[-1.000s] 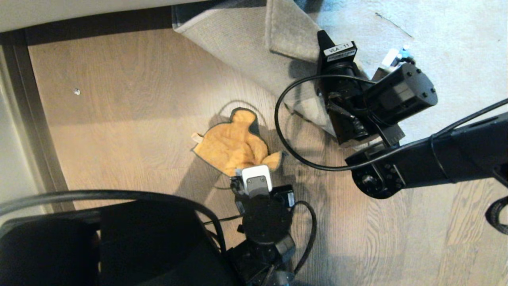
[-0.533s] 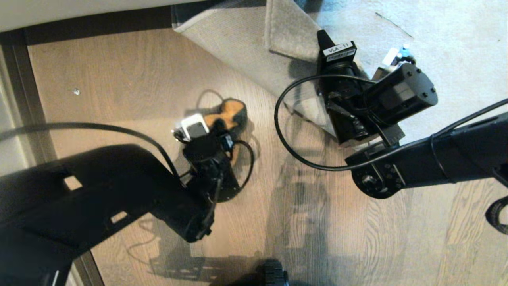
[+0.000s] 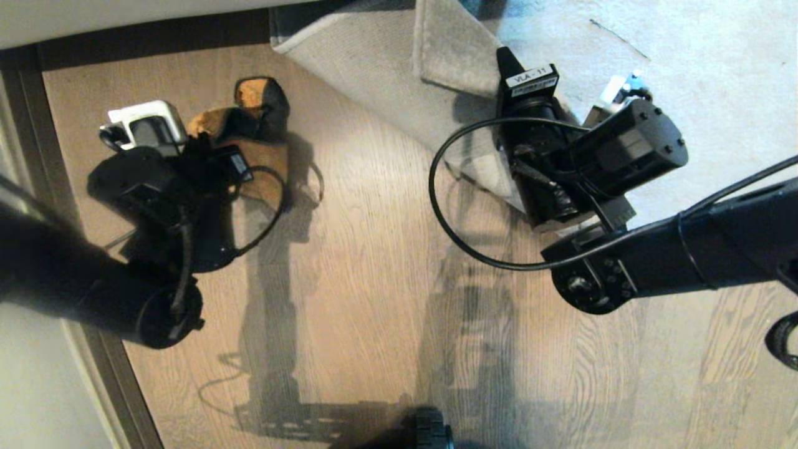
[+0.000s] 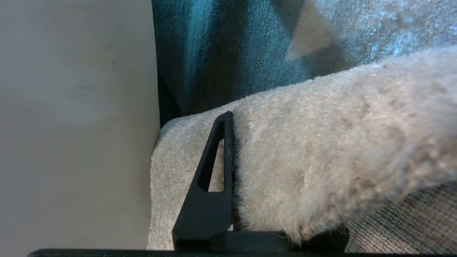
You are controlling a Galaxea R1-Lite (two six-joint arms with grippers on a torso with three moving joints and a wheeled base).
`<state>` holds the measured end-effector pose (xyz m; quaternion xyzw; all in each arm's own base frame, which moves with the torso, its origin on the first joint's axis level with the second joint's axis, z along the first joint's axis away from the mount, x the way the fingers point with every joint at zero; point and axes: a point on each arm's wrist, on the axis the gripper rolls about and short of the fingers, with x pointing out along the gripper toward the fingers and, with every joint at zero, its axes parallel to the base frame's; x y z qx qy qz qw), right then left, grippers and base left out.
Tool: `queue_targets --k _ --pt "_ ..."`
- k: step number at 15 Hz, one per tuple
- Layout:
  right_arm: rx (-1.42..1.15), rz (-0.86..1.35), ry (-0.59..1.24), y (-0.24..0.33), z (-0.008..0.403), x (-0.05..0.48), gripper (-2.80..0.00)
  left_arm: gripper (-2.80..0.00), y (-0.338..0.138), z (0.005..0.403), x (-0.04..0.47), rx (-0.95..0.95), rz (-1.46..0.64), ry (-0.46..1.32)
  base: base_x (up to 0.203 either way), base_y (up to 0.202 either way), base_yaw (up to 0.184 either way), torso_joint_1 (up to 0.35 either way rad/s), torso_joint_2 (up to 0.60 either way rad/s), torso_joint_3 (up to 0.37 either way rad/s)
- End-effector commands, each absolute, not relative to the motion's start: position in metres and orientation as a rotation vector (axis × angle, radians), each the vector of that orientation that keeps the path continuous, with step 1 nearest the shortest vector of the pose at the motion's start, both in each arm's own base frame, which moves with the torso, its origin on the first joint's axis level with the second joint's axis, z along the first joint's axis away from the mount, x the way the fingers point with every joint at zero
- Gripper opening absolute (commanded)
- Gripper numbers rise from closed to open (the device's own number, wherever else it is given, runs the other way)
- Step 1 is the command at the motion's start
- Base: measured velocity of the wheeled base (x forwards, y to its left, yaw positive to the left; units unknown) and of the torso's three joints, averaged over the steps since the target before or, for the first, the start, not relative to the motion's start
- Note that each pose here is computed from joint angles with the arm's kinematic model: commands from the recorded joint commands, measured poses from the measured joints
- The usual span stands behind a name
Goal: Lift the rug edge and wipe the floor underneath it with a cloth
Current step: Wipe the floor under the carpet with a rag
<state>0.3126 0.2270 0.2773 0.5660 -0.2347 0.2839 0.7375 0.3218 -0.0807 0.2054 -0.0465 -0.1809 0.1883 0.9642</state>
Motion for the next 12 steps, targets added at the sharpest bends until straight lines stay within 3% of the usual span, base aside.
queue_targets --k 1,7,12 --pt "1.265 0.645 -0.551 0.225 0.28 0.308 -2.8 -2.8 -0.063 0.222 0.28 -0.103 0.387 -0.417 0.0 0.0 0.0 0.0 0.0 0.0" --pt "1.266 0.647 -0.555 0.223 0.283 0.306 -2.8 -2.8 -0.035 0.169 0.147 0.085 0.257 -0.212 0.0 0.0 0.0 0.0 0.0 0.0" --pt "1.267 0.648 -0.557 0.223 0.283 0.306 -2.8 -2.8 -0.057 0.157 0.122 0.131 -0.009 -0.133 0.0 0.0 0.0 0.0 0.0 0.0"
